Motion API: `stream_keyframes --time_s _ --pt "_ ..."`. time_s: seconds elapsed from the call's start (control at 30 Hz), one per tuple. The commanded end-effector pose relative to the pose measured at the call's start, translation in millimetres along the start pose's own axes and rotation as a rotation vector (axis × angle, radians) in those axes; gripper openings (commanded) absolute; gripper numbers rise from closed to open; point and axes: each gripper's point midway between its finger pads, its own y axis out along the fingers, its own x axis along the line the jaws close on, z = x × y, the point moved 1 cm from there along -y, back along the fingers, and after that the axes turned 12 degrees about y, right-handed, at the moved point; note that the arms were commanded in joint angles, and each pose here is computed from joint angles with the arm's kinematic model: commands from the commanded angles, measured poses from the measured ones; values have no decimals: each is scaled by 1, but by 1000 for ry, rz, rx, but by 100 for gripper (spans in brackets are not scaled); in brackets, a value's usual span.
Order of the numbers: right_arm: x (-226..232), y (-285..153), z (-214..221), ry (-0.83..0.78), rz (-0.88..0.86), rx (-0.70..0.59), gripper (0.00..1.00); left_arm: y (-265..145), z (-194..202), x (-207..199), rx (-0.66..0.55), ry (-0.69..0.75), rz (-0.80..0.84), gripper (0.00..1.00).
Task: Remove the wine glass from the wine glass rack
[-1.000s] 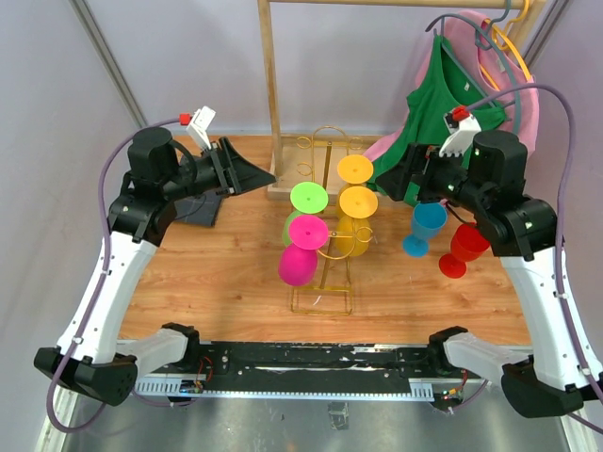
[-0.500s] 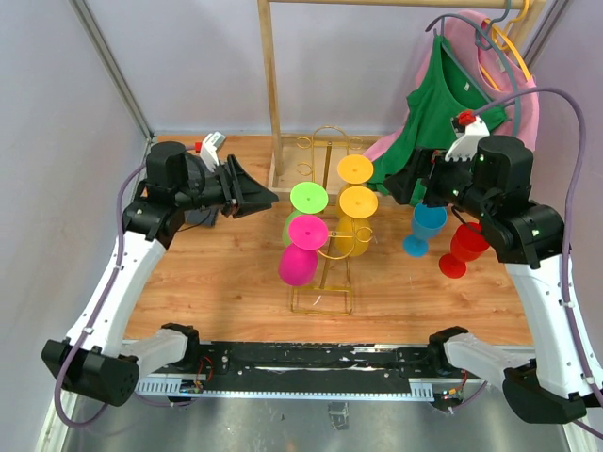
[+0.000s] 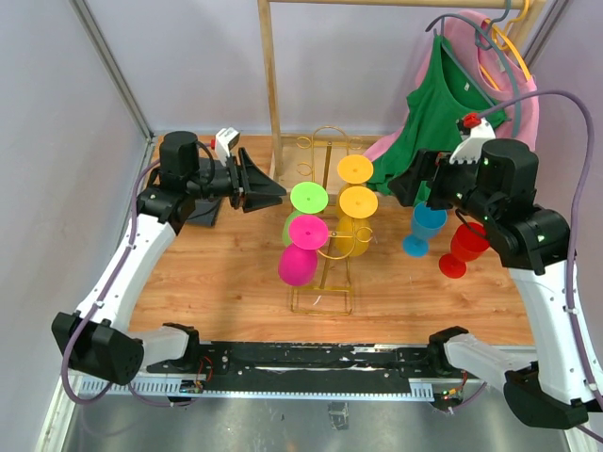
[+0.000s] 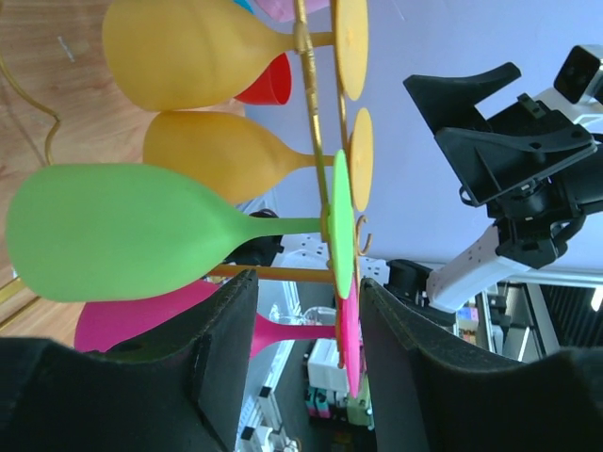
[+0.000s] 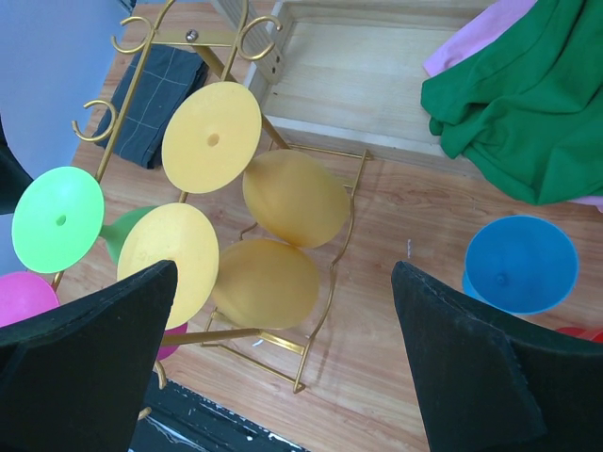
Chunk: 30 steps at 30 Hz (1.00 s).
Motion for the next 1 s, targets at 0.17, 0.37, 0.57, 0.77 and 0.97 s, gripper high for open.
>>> stream_keyframes --time_s 0.17,0.37,0.57,0.77,0.97 --pt "3 -12 -4 -13 3 -36 99 3 -3 -29 42 40 91 50" --pt "1 -15 -5 -15 10 -43 98 9 1 -27 68 36 96 49" --pt "0 -16 -4 -15 14 -47 99 14 0 -29 80 40 107 46" --pt "-2 -16 -3 -16 19 -47 99 18 0 -32 90 47 115 40" --pt "-4 -16 -1 -20 25 -45 99 19 -2 -35 93 54 122 26"
